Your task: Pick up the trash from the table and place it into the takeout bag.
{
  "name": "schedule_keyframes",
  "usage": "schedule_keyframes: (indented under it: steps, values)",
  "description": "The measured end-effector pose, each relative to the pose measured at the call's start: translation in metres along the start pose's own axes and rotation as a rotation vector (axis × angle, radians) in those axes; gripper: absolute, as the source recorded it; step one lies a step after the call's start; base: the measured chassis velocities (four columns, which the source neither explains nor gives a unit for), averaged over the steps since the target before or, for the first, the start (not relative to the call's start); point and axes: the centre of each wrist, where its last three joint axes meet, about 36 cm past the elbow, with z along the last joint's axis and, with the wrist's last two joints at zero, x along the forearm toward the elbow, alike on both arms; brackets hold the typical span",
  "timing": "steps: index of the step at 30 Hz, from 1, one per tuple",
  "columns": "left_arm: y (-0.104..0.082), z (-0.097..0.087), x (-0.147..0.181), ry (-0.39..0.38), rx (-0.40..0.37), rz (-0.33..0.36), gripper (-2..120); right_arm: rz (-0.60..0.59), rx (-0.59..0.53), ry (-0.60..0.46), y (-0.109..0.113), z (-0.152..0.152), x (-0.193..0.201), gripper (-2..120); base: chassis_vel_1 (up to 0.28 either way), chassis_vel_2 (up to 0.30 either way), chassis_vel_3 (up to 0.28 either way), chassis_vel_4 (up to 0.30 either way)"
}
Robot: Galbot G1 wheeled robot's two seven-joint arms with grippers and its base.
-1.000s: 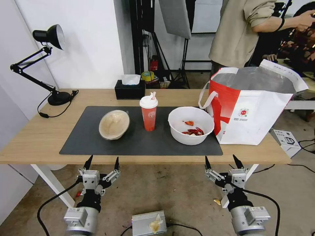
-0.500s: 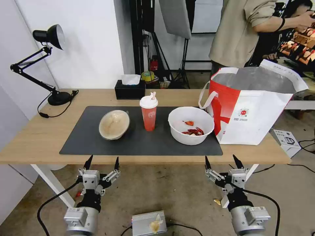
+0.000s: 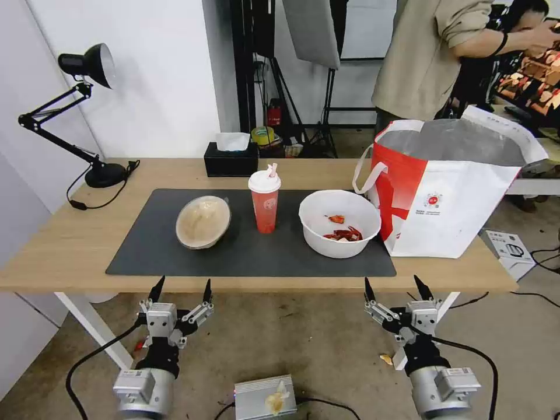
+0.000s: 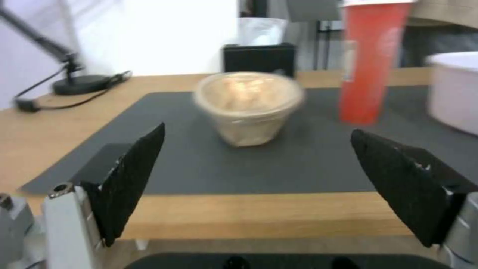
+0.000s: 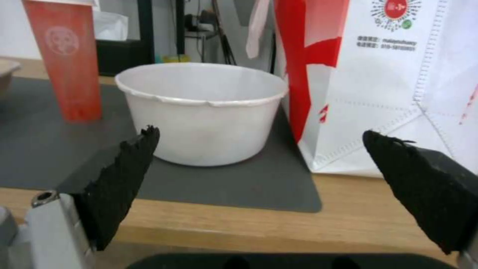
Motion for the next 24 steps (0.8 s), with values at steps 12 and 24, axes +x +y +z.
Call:
schedule_keyframes:
  steps: [12, 24]
  values:
    - [0.028, 0.022, 0.004, -0.065, 0.094, -0.084, 100, -0.067, 0.024, 0.056, -0.062, -0.008, -0.038, 100, 0.0, 0.0, 0.0, 0.0]
    - [0.017, 0.037, 0.013, -0.096, 0.104, 0.001, 100, -0.196, 0.067, 0.012, -0.069, -0.015, -0.049, 100, 0.0, 0.0, 0.0, 0.0]
